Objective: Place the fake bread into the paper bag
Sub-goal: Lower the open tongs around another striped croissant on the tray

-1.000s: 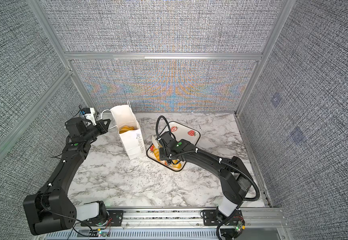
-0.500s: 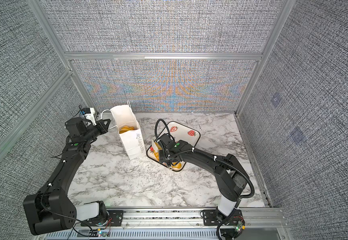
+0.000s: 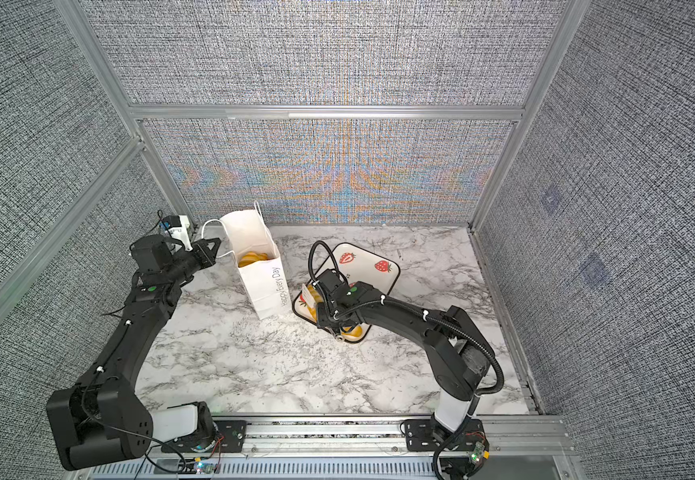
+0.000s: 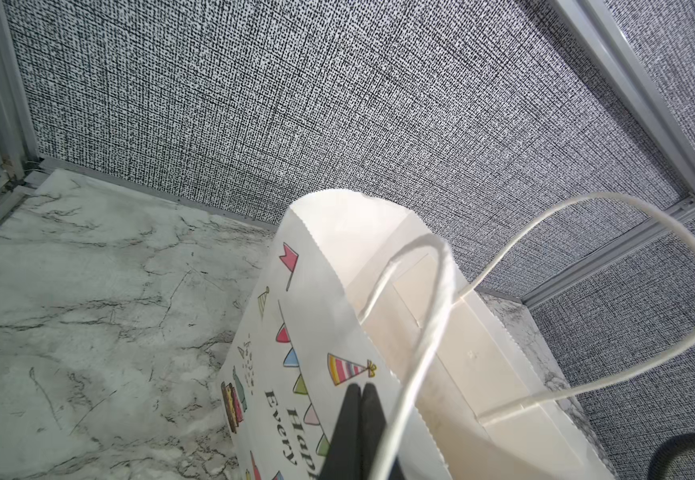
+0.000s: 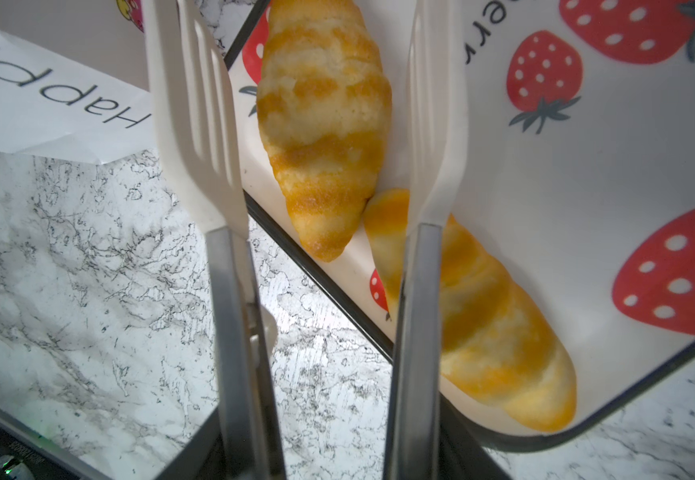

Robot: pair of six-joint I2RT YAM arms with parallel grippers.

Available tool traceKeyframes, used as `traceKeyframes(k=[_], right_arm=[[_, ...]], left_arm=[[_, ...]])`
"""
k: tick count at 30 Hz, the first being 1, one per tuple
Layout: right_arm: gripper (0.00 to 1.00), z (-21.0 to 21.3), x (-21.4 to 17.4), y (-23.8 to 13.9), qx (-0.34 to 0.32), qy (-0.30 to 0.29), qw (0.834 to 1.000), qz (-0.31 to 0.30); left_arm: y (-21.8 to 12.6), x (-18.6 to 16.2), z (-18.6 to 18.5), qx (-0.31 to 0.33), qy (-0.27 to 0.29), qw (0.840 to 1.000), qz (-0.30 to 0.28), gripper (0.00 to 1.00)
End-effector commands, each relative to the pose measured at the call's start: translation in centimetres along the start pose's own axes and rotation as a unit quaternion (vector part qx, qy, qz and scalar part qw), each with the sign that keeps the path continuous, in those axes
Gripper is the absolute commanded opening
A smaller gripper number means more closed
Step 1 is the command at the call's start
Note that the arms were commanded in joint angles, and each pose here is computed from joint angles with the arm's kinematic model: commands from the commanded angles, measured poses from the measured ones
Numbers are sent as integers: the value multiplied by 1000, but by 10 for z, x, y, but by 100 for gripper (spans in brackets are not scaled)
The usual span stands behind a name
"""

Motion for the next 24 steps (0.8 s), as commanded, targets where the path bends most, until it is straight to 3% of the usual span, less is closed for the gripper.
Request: traceKeyframes(k=[1,24], right_arm=[[56,2,0,1,4,4,1000,-1],[55,5,-4,11,-2,-6,1000,15]], left_arm=[[0,2,-1,-6,5,1000,-6,0],[0,3,-1,-6,4,1000,-6,0]])
Point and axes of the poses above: each gripper's point midway between its finger pads, its own y axis out along the fingers, its own z axis along the line the jaws close on, x = y × z, the point moved 6 cm from there along -y, back along the fingers, and after that the axes turned 2 degrees about y, right-handed, at the moved point
